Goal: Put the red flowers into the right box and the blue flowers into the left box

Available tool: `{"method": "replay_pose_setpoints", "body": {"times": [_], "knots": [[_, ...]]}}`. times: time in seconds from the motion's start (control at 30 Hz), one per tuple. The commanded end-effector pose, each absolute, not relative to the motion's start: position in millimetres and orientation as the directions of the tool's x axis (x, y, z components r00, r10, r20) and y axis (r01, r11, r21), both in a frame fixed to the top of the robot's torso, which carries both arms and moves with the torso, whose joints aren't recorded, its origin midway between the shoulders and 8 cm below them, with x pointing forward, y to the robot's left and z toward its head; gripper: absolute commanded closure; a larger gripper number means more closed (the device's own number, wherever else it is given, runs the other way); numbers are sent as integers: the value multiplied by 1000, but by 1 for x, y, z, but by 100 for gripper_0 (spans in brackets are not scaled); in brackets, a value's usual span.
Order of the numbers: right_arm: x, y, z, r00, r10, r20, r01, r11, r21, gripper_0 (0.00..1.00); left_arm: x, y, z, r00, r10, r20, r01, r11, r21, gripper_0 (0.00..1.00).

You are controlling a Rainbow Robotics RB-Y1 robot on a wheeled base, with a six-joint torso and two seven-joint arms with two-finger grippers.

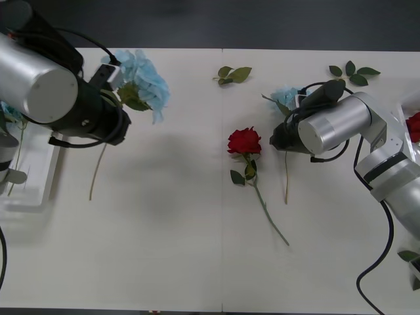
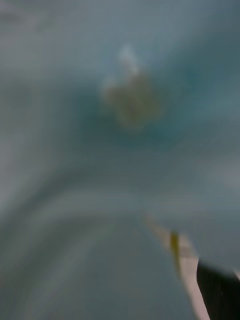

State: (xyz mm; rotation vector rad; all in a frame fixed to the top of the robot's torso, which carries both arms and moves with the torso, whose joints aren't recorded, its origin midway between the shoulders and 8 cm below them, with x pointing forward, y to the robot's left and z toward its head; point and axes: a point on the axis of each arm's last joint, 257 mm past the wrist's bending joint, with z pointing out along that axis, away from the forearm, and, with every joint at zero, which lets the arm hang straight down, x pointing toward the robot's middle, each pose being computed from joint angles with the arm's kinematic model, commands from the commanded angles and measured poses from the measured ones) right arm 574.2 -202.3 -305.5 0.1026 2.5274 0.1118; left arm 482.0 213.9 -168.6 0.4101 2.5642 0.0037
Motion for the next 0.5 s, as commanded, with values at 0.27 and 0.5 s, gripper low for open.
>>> {"method": "replay_pose_setpoints", "body": {"times": [0.27,0.5], "knots": [[599,-177,-282,-789,57,-611,-14,994,111,86,510,349,-106,-790,288,-541,224,958,182,100],[600,-181,-279,-788,59,-613,-16,993,116,100,531,422,-83,-777,322,-541,206,942,264,100]]}}
